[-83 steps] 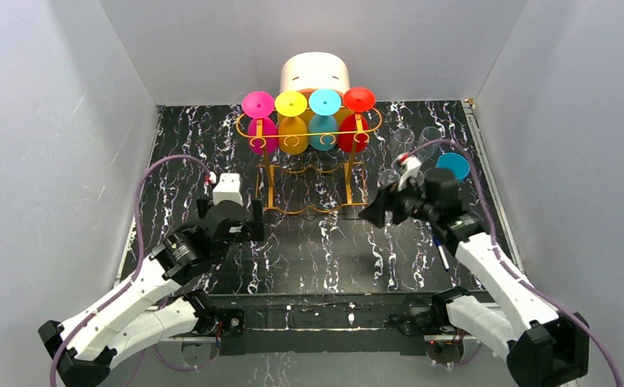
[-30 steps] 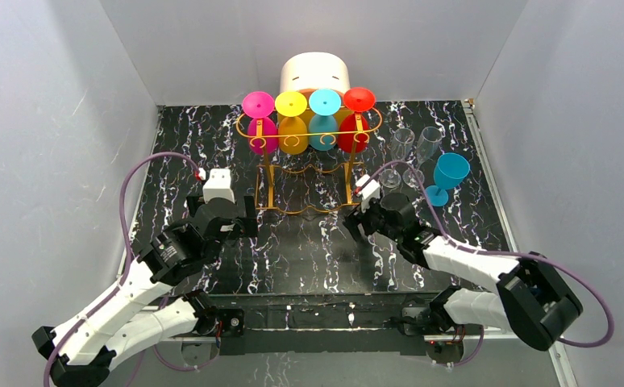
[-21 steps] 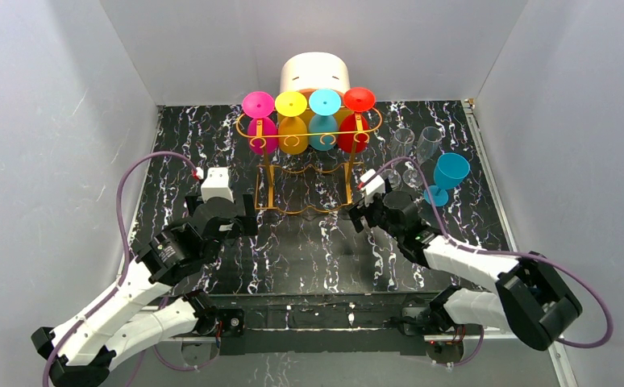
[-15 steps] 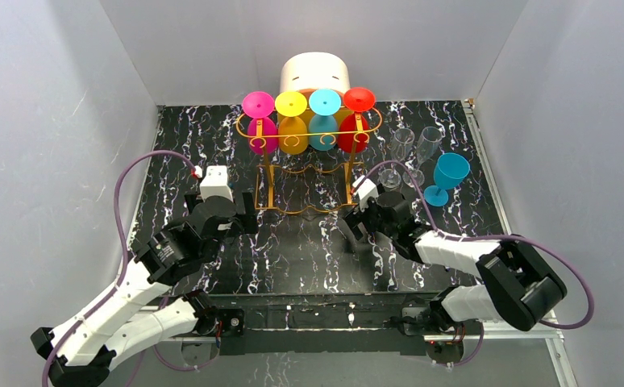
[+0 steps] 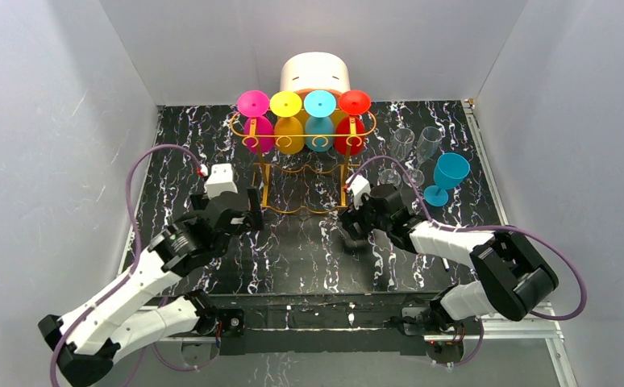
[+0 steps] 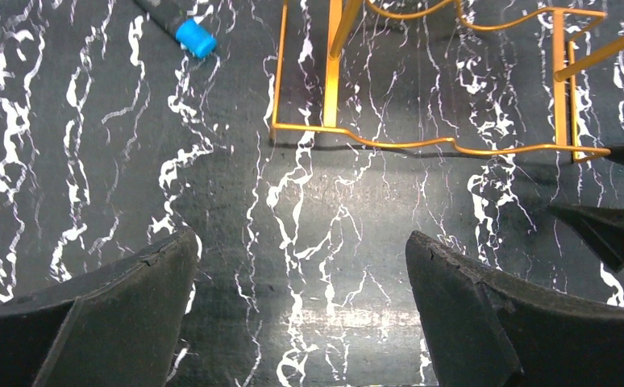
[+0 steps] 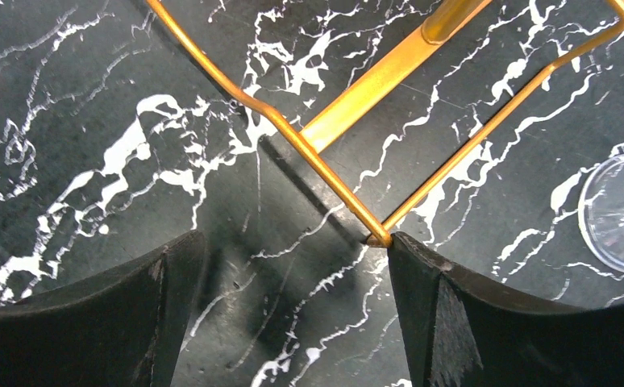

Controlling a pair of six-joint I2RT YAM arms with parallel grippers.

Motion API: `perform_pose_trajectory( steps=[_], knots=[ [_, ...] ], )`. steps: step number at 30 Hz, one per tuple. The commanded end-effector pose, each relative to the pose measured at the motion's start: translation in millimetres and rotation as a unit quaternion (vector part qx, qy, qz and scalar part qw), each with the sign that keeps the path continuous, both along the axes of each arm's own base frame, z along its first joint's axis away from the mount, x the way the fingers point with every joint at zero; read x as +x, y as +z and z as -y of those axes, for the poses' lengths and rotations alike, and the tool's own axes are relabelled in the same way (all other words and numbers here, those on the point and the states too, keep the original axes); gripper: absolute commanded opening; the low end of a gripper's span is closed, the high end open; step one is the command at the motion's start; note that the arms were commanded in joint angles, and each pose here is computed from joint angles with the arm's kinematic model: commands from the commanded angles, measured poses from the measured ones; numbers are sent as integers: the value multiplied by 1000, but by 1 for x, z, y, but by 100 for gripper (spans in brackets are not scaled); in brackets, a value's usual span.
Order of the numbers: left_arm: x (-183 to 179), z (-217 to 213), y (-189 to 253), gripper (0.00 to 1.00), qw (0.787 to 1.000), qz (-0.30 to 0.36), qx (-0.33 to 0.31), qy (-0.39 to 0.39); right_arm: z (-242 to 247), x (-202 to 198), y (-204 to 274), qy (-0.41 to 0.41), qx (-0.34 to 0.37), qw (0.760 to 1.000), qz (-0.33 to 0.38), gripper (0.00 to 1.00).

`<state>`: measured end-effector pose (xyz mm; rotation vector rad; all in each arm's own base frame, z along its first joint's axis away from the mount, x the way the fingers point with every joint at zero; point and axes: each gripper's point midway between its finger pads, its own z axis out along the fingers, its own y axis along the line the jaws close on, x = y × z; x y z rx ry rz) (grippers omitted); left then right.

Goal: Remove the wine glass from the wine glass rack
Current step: Move the wine rack to the center of the board.

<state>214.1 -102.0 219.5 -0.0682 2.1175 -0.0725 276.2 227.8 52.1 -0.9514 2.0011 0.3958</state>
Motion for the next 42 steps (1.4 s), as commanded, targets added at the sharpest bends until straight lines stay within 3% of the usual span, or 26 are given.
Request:
perform_pose_trajectory(
  steps=[1,6,12,23,29,42],
  knots=[
    [6,4,-12,98,998,-29,-14,55,-27,-8,12,-24,59,998,-23,88],
    [17,22,-31,98,994,-35,-74,76,-50,-18,-1,-87,63,994,-21,86],
    [32,9,-52,98,980,-29,-132,149,-75,-26,-10,-153,89,984,-15,87],
    [71,-11,-94,98,954,-31,-219,205,-107,-31,0,-195,164,967,-13,88],
    [113,-7,-103,97,950,-11,-260,171,-136,-39,3,-171,212,962,-26,90],
    [163,-35,-141,95,958,-64,-237,147,-175,-49,5,-162,250,954,-24,91]
  ],
)
